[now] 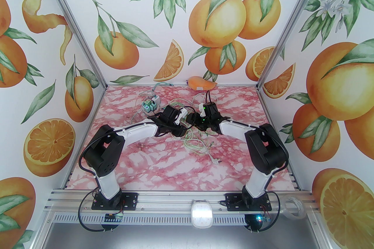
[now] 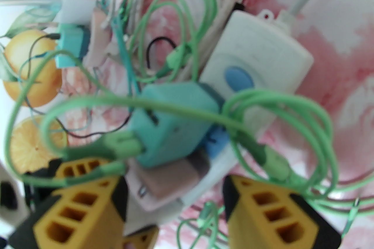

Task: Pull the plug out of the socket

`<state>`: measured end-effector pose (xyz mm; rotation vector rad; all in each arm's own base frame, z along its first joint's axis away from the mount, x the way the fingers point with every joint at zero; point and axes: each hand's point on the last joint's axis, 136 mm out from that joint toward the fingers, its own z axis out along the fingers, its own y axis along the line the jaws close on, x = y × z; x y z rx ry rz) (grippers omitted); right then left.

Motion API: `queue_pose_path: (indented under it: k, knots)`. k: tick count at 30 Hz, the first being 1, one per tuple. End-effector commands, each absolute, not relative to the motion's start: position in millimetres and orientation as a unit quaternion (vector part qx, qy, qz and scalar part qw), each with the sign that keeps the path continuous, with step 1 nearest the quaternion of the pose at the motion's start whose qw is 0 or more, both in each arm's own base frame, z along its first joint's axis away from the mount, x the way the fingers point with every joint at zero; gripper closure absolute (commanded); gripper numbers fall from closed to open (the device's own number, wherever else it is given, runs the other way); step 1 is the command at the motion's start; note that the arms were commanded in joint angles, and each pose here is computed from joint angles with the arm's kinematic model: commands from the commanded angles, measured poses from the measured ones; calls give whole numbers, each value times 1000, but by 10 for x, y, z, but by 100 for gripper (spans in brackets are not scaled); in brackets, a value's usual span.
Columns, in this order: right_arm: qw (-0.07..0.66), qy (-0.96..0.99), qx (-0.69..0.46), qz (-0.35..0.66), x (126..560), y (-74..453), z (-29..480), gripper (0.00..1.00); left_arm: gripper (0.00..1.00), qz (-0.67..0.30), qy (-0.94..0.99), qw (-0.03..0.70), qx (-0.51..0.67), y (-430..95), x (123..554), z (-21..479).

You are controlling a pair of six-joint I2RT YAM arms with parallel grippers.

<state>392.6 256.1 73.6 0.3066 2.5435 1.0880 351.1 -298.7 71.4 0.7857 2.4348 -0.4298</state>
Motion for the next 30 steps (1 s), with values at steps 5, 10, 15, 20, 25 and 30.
queue_pose_path:
  k: [5, 10, 15, 20, 25, 30]
  knots:
    - [152, 914, 107, 361, 3939, 2604, 531, 45, 50, -149, 907, 271, 286, -2967, 3496, 688]
    - [134, 930, 113, 322, 3844, 2484, 349, 47, 50, -140, 906, 279, 286, -2971, 3542, 780]
    - [127, 943, 97, 291, 3771, 2397, 260, 48, 52, -120, 899, 313, 281, -2950, 3680, 1003]
    - [116, 949, 86, 279, 3681, 2369, 186, 49, 53, -102, 892, 330, 290, -2960, 3756, 1094]
    - [109, 956, 71, 264, 3640, 2338, 135, 49, 54, -85, 880, 362, 295, -3011, 3771, 1228]
    - [106, 959, 61, 255, 3598, 2329, 98, 49, 56, -112, 890, 358, 257, -2994, 3797, 1250]
